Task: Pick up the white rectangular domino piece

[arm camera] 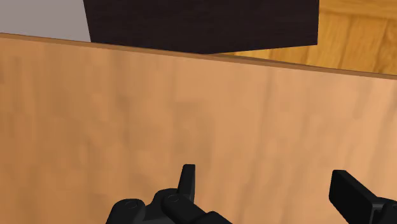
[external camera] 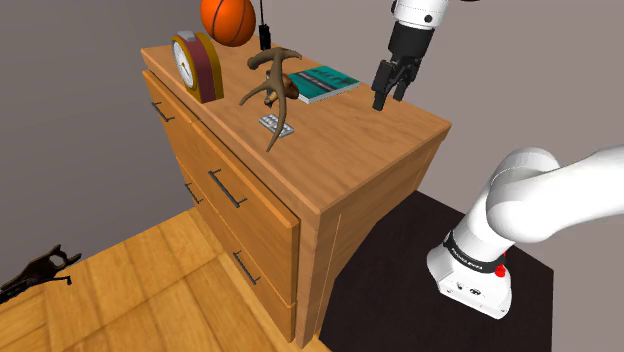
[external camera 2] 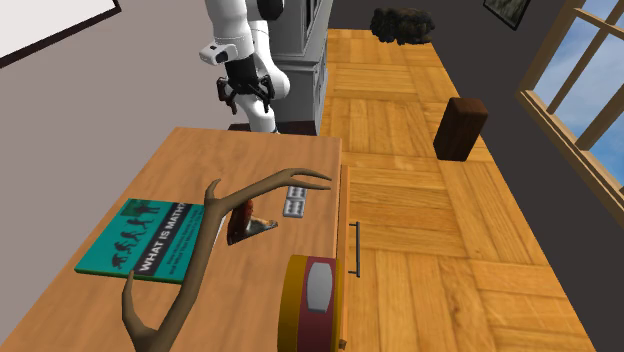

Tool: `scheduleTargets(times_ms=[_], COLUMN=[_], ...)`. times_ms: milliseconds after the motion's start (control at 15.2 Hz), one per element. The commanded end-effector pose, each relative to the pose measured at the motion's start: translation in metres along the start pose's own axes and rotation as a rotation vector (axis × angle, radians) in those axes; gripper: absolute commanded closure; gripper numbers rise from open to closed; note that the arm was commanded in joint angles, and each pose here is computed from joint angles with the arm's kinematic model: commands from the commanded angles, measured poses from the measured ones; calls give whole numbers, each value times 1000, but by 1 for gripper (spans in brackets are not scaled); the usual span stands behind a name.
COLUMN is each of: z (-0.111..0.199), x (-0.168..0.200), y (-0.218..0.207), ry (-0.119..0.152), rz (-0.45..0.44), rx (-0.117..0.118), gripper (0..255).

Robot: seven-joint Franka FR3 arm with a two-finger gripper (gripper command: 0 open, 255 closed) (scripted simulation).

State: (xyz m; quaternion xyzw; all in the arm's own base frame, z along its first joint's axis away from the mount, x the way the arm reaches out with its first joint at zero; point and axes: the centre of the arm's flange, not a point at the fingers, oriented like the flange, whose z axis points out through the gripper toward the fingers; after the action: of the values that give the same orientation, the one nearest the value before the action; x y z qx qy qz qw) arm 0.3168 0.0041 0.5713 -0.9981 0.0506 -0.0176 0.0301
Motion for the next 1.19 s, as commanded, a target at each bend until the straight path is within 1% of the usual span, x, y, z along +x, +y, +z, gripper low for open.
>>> scheduleTargets(times_ms=[0, 1122], z=[0, 66], x=[0, 189], y=[0, -115], ry=[0, -23], rz=[0, 67], rx=[0, -44], gripper=[0, 0])
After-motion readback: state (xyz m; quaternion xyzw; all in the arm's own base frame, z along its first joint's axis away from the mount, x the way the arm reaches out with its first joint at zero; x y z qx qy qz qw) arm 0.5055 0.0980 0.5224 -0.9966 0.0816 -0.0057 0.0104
